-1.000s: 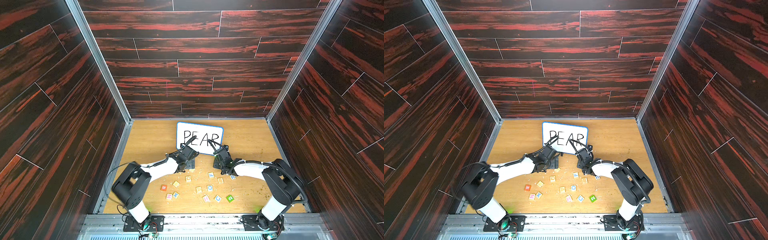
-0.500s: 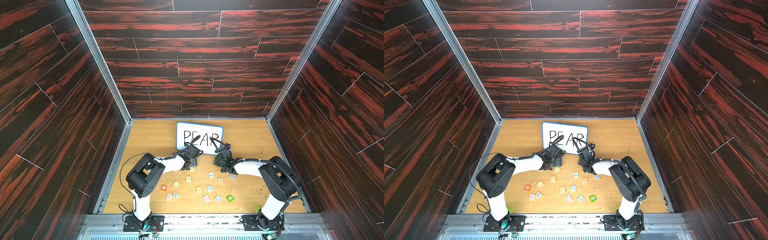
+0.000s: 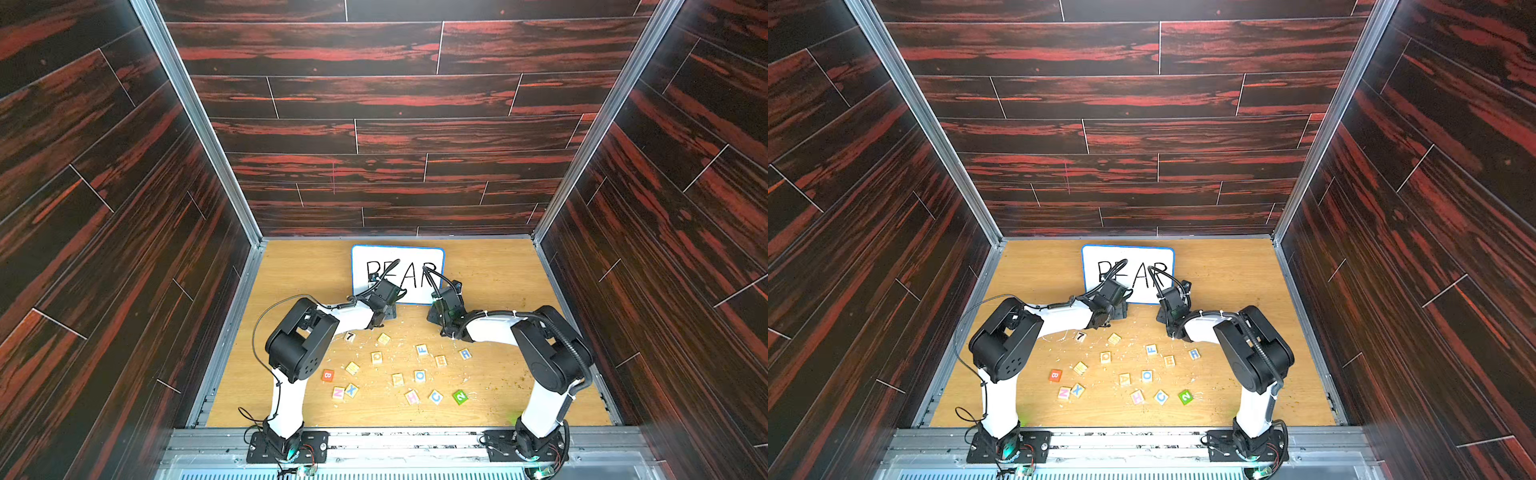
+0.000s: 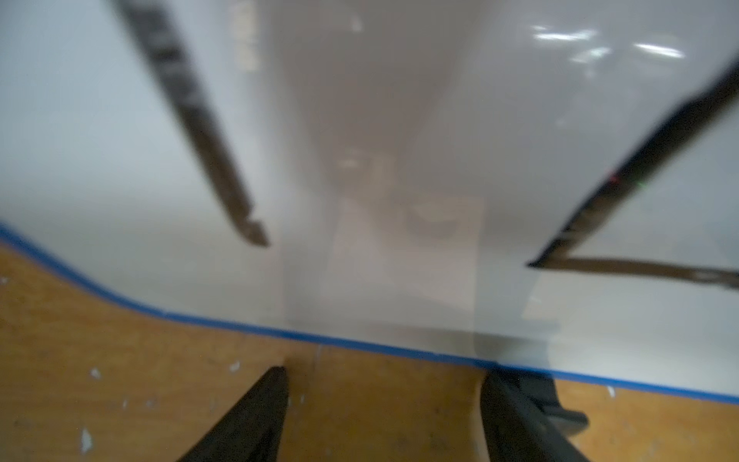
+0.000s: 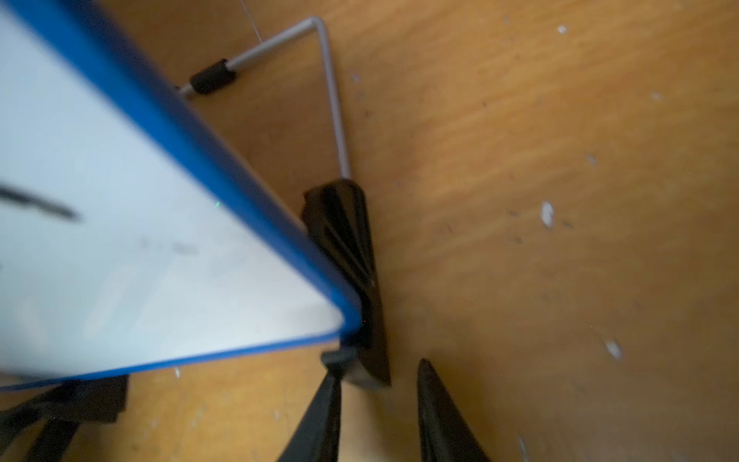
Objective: Spell the uppercase word “pear” with letter blocks
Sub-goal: Move the distractor to the center of the board.
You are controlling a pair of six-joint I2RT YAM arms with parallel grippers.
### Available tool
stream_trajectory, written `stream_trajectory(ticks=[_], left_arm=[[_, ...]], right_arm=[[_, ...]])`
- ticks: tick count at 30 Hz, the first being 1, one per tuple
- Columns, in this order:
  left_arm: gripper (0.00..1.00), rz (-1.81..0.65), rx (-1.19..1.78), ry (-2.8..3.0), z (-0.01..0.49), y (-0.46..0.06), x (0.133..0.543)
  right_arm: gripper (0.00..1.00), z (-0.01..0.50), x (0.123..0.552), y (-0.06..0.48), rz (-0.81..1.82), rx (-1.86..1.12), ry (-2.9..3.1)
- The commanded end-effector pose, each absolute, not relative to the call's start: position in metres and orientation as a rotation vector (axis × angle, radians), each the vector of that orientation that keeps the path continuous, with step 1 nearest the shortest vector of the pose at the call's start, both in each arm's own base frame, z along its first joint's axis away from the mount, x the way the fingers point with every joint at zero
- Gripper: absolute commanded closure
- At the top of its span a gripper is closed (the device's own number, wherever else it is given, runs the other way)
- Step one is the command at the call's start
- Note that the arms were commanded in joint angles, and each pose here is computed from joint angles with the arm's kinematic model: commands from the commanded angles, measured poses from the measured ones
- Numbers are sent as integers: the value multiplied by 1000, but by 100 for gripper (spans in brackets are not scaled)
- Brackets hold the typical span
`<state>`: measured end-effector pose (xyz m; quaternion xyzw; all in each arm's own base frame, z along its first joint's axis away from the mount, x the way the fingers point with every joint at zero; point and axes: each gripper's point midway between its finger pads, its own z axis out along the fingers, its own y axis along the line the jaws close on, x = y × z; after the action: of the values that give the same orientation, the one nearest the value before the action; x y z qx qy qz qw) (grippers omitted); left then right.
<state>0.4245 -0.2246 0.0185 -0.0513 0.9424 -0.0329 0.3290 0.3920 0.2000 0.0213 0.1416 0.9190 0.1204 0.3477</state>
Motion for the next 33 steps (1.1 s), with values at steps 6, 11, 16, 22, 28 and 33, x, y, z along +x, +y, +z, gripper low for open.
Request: stream_trajectory(ticks=[6, 11, 16, 22, 28, 33], left_arm=[[22, -83, -156, 2528, -4, -219, 436], [22, -95, -163, 2524, -4, -220, 448], [22, -96, -165, 2523, -3, -219, 457], [22, -100, -153, 2501, 13, -216, 455], [22, -175, -156, 2457, 49, -209, 434], [21, -252, -159, 2422, 76, -198, 403]], right_arm=[[67, -14, 398, 184, 271, 383, 2483], [67, -16, 411, 182, 274, 386, 2481], [68, -15, 422, 180, 277, 387, 2478], [67, -1, 421, 176, 282, 385, 2459], [52, 33, 399, 165, 300, 367, 2419], [45, 65, 375, 152, 292, 279, 2379]])
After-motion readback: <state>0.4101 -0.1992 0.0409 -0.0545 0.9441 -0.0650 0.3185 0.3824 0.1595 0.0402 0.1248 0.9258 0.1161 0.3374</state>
